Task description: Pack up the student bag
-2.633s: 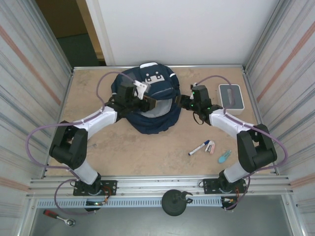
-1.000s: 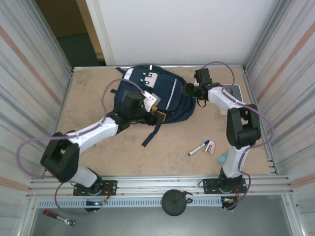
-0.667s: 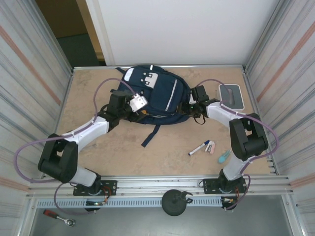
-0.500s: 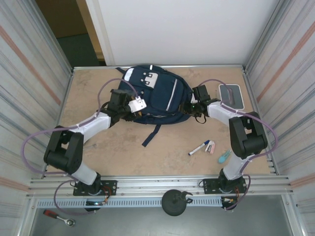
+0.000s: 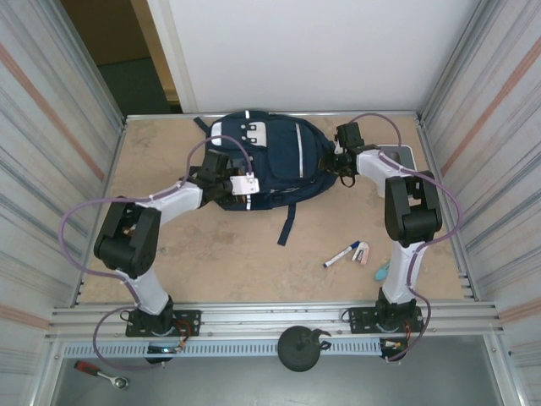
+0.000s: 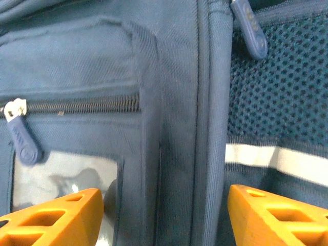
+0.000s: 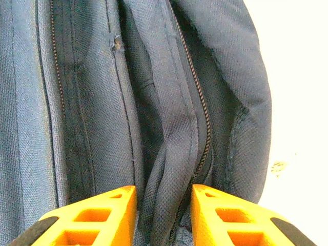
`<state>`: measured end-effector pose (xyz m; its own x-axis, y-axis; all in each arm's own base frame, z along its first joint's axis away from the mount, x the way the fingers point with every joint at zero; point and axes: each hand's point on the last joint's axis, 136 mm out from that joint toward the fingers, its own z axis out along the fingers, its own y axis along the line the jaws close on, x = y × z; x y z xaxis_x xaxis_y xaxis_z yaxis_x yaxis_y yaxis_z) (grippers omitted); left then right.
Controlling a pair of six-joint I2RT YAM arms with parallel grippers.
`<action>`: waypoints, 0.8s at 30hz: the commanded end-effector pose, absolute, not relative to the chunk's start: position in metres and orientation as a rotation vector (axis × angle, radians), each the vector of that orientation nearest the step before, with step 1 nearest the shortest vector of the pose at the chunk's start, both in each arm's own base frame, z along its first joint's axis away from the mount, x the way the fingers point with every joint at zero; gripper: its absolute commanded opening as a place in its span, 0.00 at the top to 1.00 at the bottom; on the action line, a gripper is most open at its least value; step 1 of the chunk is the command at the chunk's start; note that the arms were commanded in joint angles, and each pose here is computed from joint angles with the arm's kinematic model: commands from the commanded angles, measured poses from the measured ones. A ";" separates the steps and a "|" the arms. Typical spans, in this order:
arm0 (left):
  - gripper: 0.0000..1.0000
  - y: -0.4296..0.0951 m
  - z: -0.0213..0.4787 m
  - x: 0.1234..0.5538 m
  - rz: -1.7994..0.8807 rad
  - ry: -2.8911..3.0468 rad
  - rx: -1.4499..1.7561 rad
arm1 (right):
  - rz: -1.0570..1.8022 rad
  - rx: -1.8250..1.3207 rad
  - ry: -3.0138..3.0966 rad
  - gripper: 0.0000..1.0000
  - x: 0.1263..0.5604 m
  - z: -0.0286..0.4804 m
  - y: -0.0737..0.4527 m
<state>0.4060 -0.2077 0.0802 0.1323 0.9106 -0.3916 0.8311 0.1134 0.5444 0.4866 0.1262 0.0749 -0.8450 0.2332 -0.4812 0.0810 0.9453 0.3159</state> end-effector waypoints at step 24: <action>0.97 -0.238 0.095 0.366 -0.089 1.692 1.605 | 0.553 -0.166 2.346 0.36 0.367 0.159 0.212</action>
<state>0.3931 -0.2254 0.0911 0.1267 0.8610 -0.4926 0.8115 0.1956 0.5506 0.3773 0.1856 0.1509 -0.7881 0.0643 -0.6121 -0.1931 0.9184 0.3452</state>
